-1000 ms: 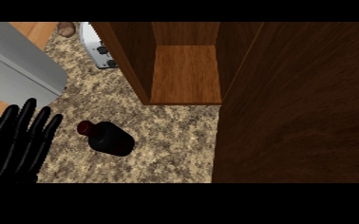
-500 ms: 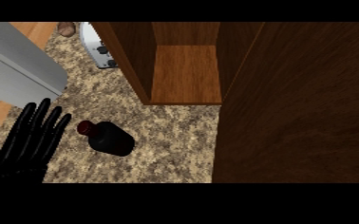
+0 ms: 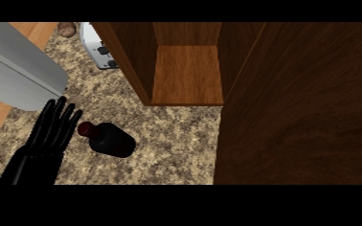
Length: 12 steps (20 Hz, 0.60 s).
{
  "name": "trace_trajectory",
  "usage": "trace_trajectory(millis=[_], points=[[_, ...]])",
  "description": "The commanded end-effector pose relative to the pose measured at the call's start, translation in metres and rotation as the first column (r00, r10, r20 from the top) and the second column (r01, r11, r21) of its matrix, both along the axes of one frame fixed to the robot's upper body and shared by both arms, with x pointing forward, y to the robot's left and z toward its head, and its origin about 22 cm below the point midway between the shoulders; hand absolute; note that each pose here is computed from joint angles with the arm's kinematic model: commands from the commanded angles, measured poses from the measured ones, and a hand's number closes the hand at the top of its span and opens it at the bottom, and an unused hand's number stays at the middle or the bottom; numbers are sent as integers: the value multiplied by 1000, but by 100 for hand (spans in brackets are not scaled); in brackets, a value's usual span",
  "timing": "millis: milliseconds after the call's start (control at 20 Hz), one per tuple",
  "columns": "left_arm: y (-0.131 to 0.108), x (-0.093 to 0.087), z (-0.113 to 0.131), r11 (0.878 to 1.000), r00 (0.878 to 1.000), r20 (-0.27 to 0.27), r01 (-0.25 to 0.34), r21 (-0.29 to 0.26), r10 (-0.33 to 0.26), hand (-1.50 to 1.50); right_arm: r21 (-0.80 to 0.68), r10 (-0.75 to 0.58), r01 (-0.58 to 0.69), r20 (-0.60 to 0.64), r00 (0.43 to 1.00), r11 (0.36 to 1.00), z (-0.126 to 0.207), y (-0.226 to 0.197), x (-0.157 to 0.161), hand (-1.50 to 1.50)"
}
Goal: Pick up the wine, place it into the cabinet and close the cabinet
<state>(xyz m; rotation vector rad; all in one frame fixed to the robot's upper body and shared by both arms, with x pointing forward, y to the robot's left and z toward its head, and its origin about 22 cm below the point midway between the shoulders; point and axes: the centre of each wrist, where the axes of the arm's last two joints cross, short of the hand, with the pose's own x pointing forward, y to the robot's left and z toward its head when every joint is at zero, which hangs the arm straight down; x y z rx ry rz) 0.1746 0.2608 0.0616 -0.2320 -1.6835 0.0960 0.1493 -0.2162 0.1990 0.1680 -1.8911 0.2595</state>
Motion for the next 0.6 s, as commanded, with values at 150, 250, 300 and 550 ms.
trace_trajectory(millis=[150,250,300,550], points=[[10,9,-26,998,999,9,-51,28,50,-150,28,42,-43,52,998,999,26,0,-25,-150],[11,-3,-60,1000,1000,-5,-15,10,15,-150,35,35,-37,45,998,999,12,-4,-20,-150],[17,-3,-51,1000,1000,-13,-25,10,25,-150,40,23,-25,48,999,999,14,-7,-33,-150],[23,13,-78,1000,1000,-25,-11,9,11,-150,35,31,-33,60,998,999,15,-4,-30,-150]])
